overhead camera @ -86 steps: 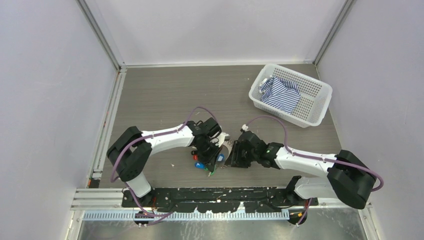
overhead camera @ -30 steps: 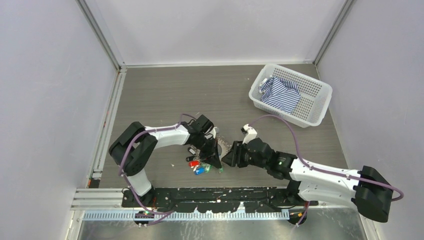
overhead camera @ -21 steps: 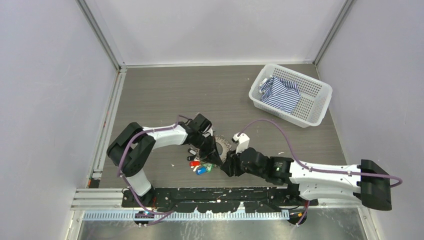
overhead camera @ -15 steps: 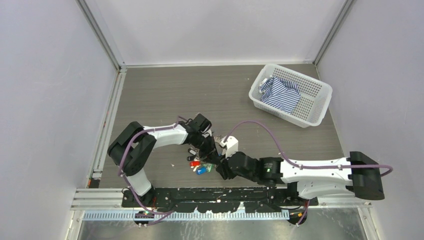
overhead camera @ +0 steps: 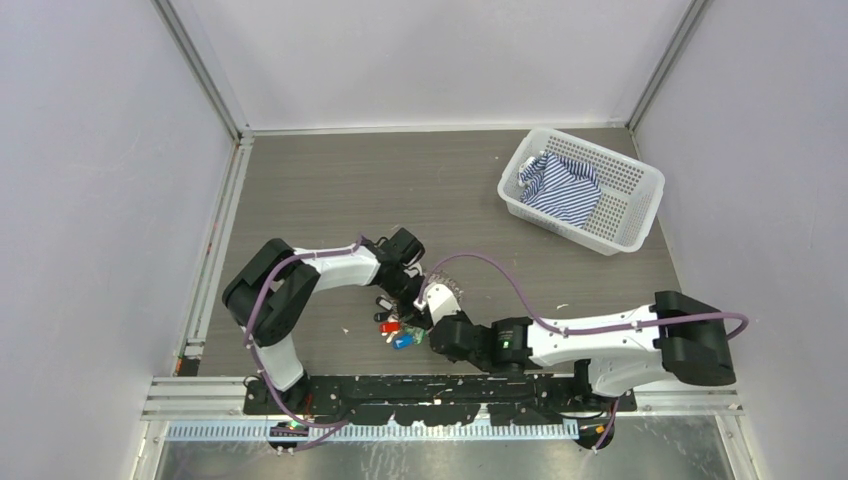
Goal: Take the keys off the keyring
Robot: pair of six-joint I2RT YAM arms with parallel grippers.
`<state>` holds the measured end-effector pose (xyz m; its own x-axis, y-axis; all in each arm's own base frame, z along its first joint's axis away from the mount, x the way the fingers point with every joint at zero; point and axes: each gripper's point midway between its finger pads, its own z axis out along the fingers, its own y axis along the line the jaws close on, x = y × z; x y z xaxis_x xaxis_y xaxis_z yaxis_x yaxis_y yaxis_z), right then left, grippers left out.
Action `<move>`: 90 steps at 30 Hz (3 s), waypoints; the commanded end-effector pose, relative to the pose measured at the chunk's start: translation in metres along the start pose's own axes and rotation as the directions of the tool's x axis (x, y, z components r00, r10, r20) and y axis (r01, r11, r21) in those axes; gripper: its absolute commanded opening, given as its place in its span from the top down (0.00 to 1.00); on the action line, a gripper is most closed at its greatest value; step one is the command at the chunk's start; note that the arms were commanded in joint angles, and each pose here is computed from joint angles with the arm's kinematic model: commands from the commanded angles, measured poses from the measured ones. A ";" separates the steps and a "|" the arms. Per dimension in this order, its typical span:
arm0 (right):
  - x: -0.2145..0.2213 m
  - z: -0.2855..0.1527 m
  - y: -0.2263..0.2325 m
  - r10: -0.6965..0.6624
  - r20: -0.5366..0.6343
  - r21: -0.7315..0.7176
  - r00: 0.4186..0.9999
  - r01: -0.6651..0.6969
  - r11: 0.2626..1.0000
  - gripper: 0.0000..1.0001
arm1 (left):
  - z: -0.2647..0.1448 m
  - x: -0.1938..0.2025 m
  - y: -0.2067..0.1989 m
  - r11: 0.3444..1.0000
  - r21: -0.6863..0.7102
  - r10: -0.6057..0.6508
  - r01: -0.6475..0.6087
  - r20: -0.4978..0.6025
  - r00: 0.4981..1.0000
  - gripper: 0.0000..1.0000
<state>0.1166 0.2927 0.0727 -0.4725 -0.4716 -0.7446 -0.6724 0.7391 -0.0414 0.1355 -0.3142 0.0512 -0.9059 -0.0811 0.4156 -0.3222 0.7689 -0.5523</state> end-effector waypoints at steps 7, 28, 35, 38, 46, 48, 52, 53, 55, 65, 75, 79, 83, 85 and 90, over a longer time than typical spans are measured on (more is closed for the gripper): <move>-0.014 0.010 0.003 -0.081 0.009 0.066 0.997 0.080 0.995 0.70 | -0.010 0.005 -0.018 0.999 0.041 -0.011 0.012 -0.031 0.999 1.00; -0.006 0.011 -0.010 -0.106 -0.011 0.163 0.994 0.106 0.981 0.99 | -0.020 0.003 -0.028 0.993 0.080 0.080 -0.082 0.033 0.996 0.60; -0.003 0.006 -0.010 -0.061 -0.001 0.135 0.998 0.060 0.989 0.99 | -0.036 -0.003 -0.038 0.977 0.110 0.165 -0.181 0.136 0.977 0.48; -0.003 0.004 -0.009 -0.035 -0.002 0.120 0.999 0.035 0.992 0.99 | -0.043 -0.007 -0.037 0.972 0.105 0.189 -0.210 0.182 0.965 0.47; -0.005 0.000 -0.011 0.070 -0.014 0.056 0.997 -0.070 0.996 0.99 | -0.060 -0.021 -0.009 0.969 0.072 0.191 -0.235 0.381 0.905 0.57; -0.007 0.000 -0.013 0.093 -0.018 0.045 0.995 -0.092 0.995 0.99 | -0.070 -0.025 -0.007 0.961 0.064 0.212 -0.268 0.453 0.866 0.57; -0.009 0.001 -0.014 0.122 -0.029 0.016 0.992 -0.122 0.992 0.99 | -0.086 -0.029 -0.010 0.938 0.055 0.258 -0.343 0.551 0.794 0.57; -0.009 0.001 -0.013 0.128 -0.035 0.001 0.991 -0.128 0.992 0.99 | -0.087 -0.029 -0.009 0.932 0.041 0.277 -0.361 0.565 0.778 0.59; -0.012 0.001 -0.011 0.148 -0.046 -0.025 0.988 -0.149 0.989 0.99 | -0.089 -0.031 -0.005 0.917 0.009 0.316 -0.398 0.589 0.743 0.64; -0.032 0.003 -0.010 0.327 -0.174 -0.207 0.929 -0.360 0.910 0.99 | -0.089 -0.023 -0.009 0.789 -0.168 0.482 -0.591 0.766 0.426 0.69; -0.048 0.009 0.003 0.389 -0.283 -0.299 0.877 -0.466 0.833 0.99 | -0.084 -0.015 -0.013 0.704 -0.195 0.502 -0.682 0.817 0.285 0.73; -0.048 0.015 0.001 0.407 -0.311 -0.278 0.859 -0.492 0.825 0.99 | -0.084 -0.012 -0.009 0.698 -0.200 0.497 -0.688 0.827 0.264 0.73; -0.041 0.022 -0.005 0.431 -0.337 -0.243 0.837 -0.519 0.819 0.99 | -0.083 -0.013 -0.002 0.702 -0.213 0.503 -0.680 0.824 0.261 0.76; -0.038 0.024 -0.009 0.444 -0.347 -0.221 0.826 -0.532 0.817 0.99 | -0.080 -0.012 -0.002 0.695 -0.210 0.503 -0.687 0.826 0.257 0.77; -0.037 0.026 -0.018 0.486 -0.358 -0.197 0.797 -0.573 0.795 0.99 | -0.068 -0.009 -0.007 0.674 -0.227 0.520 -0.703 0.822 0.233 0.78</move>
<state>0.1531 0.3027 0.0690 -0.8957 -0.2359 -0.3770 -0.4066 0.7777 0.4794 0.1573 -0.2641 0.0878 -0.6644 -0.1059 -0.7399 0.4497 0.7341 -0.5089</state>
